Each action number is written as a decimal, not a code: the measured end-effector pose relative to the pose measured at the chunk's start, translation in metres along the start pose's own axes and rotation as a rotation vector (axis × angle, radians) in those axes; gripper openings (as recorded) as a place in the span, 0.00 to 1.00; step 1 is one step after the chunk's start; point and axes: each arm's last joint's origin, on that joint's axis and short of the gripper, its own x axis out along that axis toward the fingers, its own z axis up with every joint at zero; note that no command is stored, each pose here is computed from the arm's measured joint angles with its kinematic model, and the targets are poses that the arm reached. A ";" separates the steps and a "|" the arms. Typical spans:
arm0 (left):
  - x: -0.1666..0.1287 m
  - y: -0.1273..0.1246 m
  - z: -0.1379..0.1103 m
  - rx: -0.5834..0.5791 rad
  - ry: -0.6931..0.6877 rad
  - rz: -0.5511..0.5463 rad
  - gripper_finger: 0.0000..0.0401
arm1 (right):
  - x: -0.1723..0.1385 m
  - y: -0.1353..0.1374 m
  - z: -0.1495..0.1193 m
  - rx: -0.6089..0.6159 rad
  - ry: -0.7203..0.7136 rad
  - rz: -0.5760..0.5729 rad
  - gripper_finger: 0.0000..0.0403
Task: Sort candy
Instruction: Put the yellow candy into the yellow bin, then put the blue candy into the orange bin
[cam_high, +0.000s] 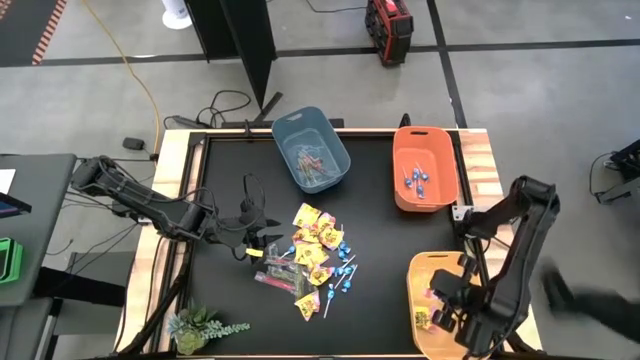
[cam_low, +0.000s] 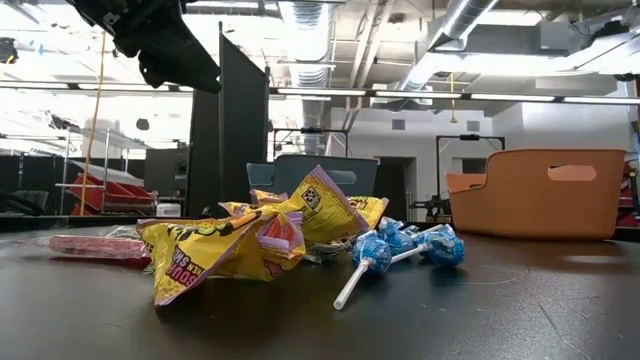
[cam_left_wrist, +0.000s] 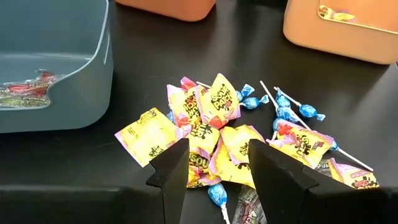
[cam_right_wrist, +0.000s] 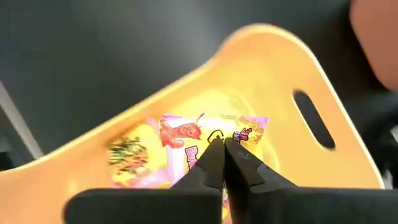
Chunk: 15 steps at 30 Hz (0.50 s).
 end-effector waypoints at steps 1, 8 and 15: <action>0.000 0.000 0.000 -0.001 0.000 0.001 0.40 | 0.003 0.003 -0.002 0.010 0.016 -0.021 0.11; 0.000 0.000 0.000 -0.005 -0.007 0.007 0.40 | 0.019 0.015 -0.004 0.024 0.049 -0.092 0.46; 0.000 0.000 0.001 -0.006 -0.013 0.017 0.40 | 0.026 0.018 0.022 -0.053 -0.041 -0.052 0.68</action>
